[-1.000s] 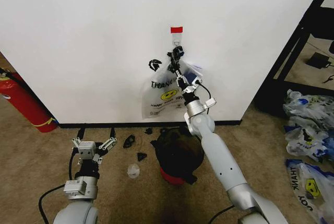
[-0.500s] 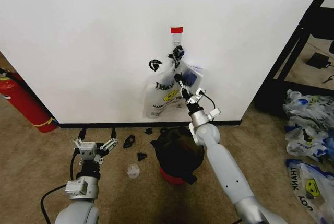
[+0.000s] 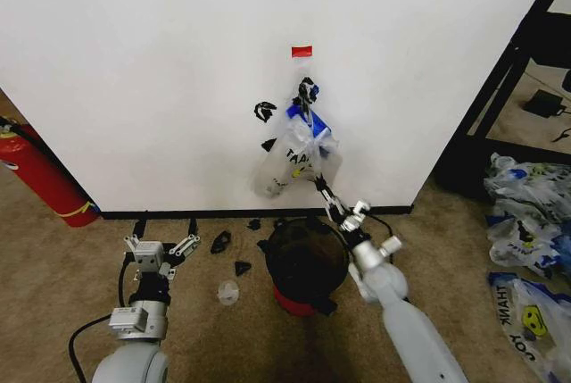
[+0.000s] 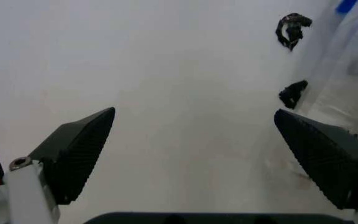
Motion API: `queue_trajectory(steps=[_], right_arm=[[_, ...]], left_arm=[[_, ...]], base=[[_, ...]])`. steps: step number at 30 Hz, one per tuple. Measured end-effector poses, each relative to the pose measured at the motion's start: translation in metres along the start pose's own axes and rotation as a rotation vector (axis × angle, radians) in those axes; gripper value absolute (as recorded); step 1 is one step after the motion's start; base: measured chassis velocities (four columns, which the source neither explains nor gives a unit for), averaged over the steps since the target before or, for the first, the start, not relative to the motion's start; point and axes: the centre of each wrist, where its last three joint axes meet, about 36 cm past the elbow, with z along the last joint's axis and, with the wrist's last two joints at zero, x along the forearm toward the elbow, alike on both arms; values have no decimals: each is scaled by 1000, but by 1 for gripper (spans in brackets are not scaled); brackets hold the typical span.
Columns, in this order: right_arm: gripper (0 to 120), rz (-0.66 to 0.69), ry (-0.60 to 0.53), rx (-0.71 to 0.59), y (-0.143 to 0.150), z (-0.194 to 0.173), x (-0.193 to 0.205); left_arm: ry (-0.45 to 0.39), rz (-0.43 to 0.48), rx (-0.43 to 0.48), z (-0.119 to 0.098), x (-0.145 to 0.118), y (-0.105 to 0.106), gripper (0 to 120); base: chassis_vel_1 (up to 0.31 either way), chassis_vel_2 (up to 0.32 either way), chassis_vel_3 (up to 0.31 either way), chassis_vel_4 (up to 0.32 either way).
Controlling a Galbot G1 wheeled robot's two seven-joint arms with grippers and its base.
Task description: Pick up the garbage bag from the wall and place it over the trash bin.
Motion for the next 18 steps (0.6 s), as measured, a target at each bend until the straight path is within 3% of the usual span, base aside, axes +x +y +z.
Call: queue_trajectory(steps=[9, 14, 18], right_arm=[[0, 21, 69, 35, -11, 7, 82], [0, -2, 130, 96, -21, -15, 152], [0, -31, 151, 112, -27, -25, 172]], left_arm=[[-7, -1, 9, -1, -2, 3, 100], [-8, 0, 15, 1, -2, 1, 100], [-9, 1, 16, 1, -2, 1, 100]], base=[[0, 0, 0, 0], [0, 0, 0, 0], [0, 0, 0, 0]])
